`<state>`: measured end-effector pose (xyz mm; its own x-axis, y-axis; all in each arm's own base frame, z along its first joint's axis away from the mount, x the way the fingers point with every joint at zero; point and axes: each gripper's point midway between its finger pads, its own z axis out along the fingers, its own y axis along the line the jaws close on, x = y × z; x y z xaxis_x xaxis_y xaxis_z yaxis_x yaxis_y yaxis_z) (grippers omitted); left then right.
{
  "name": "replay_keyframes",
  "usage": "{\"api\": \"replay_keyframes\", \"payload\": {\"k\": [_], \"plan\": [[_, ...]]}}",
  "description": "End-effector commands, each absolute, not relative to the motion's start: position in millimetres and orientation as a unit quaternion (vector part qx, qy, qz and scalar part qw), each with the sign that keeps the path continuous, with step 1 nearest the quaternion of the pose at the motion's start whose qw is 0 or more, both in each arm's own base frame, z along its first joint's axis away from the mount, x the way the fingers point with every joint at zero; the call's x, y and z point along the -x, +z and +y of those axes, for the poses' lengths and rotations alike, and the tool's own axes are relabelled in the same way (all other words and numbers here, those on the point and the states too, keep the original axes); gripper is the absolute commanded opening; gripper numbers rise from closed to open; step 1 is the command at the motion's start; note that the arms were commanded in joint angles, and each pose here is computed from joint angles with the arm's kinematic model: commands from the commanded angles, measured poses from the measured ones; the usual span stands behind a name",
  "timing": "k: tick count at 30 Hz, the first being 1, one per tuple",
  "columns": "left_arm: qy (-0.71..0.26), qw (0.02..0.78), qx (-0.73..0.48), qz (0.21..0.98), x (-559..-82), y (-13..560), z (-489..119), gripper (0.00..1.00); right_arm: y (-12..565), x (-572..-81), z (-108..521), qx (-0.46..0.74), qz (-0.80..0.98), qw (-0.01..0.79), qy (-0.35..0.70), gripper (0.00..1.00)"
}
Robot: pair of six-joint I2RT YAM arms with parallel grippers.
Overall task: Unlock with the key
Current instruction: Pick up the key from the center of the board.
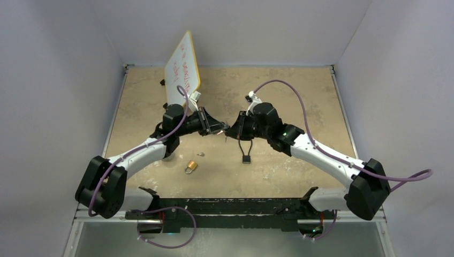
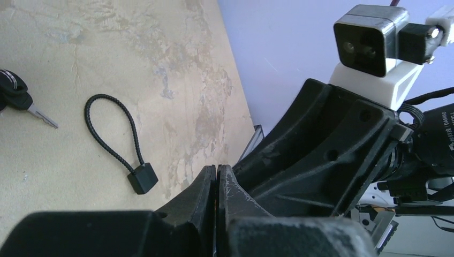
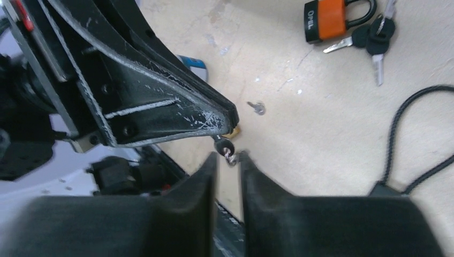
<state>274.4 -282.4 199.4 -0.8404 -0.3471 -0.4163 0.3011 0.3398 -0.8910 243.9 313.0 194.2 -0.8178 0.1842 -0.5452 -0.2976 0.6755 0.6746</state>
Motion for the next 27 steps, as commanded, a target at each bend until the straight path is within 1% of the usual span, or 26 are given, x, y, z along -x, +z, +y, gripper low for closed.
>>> {"api": "replay_keyframes", "payload": {"k": [1,4,5,7,9,11,13,19,20,22,27], "plan": [[-0.586,0.336,-0.029,0.737,-277,229,-282,0.0,208,-240,317,0.03,0.85,0.306,0.427,0.46],[-0.582,0.361,-0.072,0.725,-278,245,-283,0.0,228,-239,315,0.039,0.827,0.337,0.448,0.62],[-0.581,0.368,-0.089,0.72,-277,251,-283,0.0,239,-238,314,0.046,0.815,0.35,0.459,0.65],[-0.583,0.386,-0.128,0.703,-276,267,-283,0.0,254,-235,313,0.057,0.794,0.373,0.477,0.7],[-0.582,0.4,-0.169,0.687,-273,283,-283,0.0,271,-232,312,0.067,0.77,0.393,0.498,0.7],[-0.582,0.41,-0.206,0.671,-268,296,-283,0.0,288,-228,312,0.076,0.745,0.409,0.522,0.68],[-0.587,0.417,-0.237,0.652,-261,311,-283,0.0,302,-228,311,0.073,0.722,0.423,0.543,0.63],[-0.614,0.412,-0.29,0.608,-246,347,-286,0.0,342,-230,311,0.068,0.668,0.46,0.581,0.42],[-0.617,0.41,-0.292,0.605,-244,350,-286,0.0,346,-230,312,0.073,0.667,0.46,0.581,0.4],[-0.624,0.407,-0.298,0.597,-240,355,-286,0.0,350,-227,315,0.088,0.668,0.454,0.583,0.38],[-0.632,0.4,-0.304,0.59,-237,359,-285,0.0,355,-224,311,0.089,0.666,0.457,0.583,0.38]]}}
